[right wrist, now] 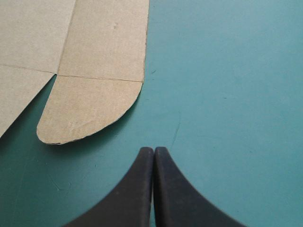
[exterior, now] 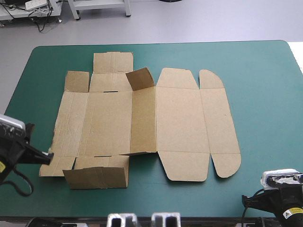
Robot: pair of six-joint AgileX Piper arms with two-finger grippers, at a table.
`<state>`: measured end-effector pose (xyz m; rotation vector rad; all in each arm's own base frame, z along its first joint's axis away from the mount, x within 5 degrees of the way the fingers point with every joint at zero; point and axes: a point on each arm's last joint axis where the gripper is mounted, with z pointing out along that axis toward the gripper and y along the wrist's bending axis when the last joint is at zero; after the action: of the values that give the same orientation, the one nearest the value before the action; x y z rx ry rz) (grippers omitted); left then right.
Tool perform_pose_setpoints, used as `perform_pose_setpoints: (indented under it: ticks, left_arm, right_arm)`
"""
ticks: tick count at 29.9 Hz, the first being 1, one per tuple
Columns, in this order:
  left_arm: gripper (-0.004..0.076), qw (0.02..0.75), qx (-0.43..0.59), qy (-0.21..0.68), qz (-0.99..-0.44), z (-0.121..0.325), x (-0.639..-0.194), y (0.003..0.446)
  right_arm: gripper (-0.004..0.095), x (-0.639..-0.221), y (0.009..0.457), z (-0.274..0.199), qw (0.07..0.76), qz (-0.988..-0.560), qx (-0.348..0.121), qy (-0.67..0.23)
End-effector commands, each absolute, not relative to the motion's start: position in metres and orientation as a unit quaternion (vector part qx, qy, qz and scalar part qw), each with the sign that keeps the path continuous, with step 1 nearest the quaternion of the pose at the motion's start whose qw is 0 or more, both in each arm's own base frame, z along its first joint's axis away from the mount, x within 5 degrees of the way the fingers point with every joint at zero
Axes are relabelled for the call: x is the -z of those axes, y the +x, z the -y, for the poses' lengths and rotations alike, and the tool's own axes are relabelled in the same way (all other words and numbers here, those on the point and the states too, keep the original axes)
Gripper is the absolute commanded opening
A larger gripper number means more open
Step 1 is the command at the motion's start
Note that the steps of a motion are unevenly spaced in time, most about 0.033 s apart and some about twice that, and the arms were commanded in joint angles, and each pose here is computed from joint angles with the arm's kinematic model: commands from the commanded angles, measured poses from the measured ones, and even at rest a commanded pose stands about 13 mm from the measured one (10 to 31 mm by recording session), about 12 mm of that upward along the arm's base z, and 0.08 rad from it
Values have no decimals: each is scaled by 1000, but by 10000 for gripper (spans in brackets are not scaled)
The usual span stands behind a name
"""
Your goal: Fold the box
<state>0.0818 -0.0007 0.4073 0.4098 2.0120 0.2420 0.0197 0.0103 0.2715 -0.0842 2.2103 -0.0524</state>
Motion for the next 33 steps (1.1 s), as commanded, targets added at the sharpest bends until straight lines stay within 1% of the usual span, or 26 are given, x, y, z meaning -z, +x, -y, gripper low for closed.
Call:
perform_pose_setpoints:
  ticks: [1, 4, 8, 11, 13, 15, 18, 21, 23, 26, 28, 31, 33]
  left_arm:
    - [-10, 529, -195, 113, -818, -11, -425, 113]
    - [-10, 500, -263, 88, -821, -19, -426, 135]
    - [-10, 473, -312, 89, -819, -19, -429, 164]
    - [-9, 454, -321, 74, -828, -20, -430, 190]
    - [-5, 433, -315, 56, -843, -25, -426, 208]
    - [3, 396, -295, 26, -869, -38, -420, 225]
    - [3, 327, -241, -17, -913, -61, -406, 244]
    - [3, 271, -181, -78, -942, -92, -394, 250]
    - [3, 259, -127, -121, -950, -107, -389, 251]
    - [3, 264, -33, -171, -948, -127, -380, 249]
    - [3, 267, 43, -183, -945, -139, -374, 248]
    - [3, 261, 137, -179, -939, -154, -364, 245]
    - [3, 273, 165, -193, -928, -160, -362, 248]
  right_arm:
    - [-10, -282, 23, -10, 480, -876, 23, -34]
    - [-10, -282, 23, -10, 480, -876, 23, -34]
    - [-10, -282, 23, -10, 480, -876, 23, -34]
    - [-10, -282, 23, -10, 480, -876, 23, -34]
    - [-10, -282, 23, -10, 480, -876, 23, -34]
    - [-10, -282, 23, -10, 480, -876, 23, -34]
    - [-10, -282, 23, -10, 480, -876, 23, -34]
    - [-10, -282, 23, -10, 480, -876, 23, -34]
    - [-10, -282, 23, -10, 480, -876, 23, -34]
    - [-10, -282, 23, -10, 480, -876, 23, -34]
    - [-10, -282, 23, -10, 480, -876, 23, -34]
    - [-10, -282, 23, -10, 480, -876, 23, -34]
    - [-9, -282, 23, -10, 480, -876, 23, -34]
